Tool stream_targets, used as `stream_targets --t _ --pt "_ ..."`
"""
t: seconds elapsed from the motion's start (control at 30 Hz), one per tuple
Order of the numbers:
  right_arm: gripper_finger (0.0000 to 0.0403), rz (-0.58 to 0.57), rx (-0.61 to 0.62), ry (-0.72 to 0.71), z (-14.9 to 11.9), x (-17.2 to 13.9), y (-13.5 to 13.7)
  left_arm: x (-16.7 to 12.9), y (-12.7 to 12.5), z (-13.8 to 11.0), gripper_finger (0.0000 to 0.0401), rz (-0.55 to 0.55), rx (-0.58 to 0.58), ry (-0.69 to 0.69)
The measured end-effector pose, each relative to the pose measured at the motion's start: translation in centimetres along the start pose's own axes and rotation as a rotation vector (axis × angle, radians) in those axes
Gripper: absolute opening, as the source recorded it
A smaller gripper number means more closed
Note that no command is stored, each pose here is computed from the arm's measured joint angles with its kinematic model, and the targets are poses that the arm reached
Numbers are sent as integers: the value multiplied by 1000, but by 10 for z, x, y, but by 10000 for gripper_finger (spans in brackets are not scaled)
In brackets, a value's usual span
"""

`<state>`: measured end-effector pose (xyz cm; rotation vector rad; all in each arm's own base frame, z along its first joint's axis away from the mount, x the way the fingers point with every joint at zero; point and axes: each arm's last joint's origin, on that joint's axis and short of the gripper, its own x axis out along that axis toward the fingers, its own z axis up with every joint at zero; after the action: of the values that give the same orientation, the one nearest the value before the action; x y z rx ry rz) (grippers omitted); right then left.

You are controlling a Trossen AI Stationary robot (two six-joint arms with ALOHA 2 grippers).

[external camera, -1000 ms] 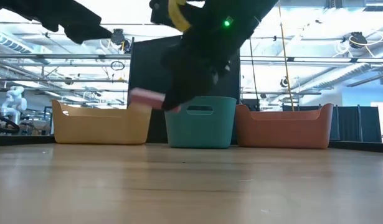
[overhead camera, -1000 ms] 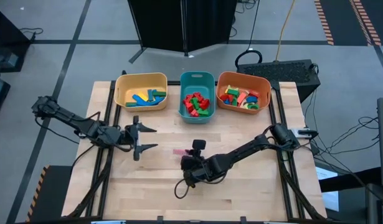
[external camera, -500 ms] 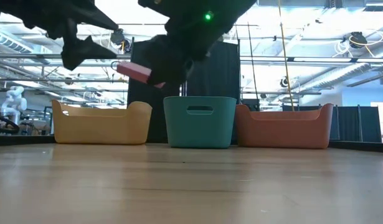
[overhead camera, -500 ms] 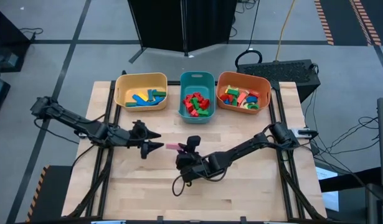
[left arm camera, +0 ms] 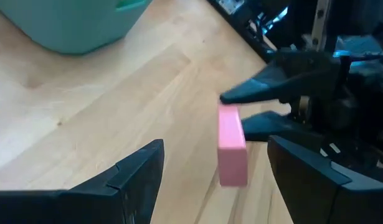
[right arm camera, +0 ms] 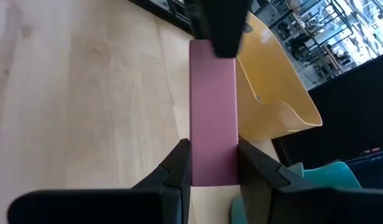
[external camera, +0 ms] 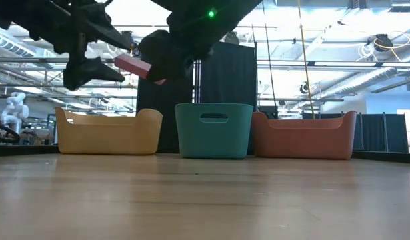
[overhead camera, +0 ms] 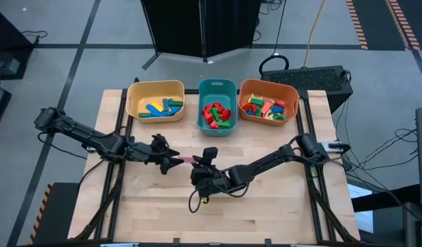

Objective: Sort blocks by size
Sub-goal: Put the pink rectangle block into the yellow bin

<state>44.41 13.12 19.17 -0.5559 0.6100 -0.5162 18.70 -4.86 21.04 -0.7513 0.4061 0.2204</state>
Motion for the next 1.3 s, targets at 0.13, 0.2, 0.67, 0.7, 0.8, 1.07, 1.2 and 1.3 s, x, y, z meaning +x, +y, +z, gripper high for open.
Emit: stream_targets --t 0.13,0.2,0.67,0.7,0.8,1.07,1.2,1.3 --pt "78 -8 6 2 0 4 -3 5 0 -2 272 0 2 11" --pt "78 -9 2 1 0 4 -3 7 -1 -3 269 -1 1 12" --pt "78 0 6 -11 2 2 -2 10 -6 0 107 -59 61 -26" --pt "78 1 6 -12 2 2 -2 10 -6 0 94 -63 64 -21" --pt "79 1 1 -13 2 2 -2 10 -6 0 59 -64 64 -9" --pt "86 -10 -9 -10 2 2 -2 10 -6 0 30 -66 139 -6" --pt "114 -17 37 -13 2 3 -3 8 -3 5 29 -66 185 -22" --pt "154 -34 131 -17 3 1 -2 4 -1 13 26 -69 210 -48"
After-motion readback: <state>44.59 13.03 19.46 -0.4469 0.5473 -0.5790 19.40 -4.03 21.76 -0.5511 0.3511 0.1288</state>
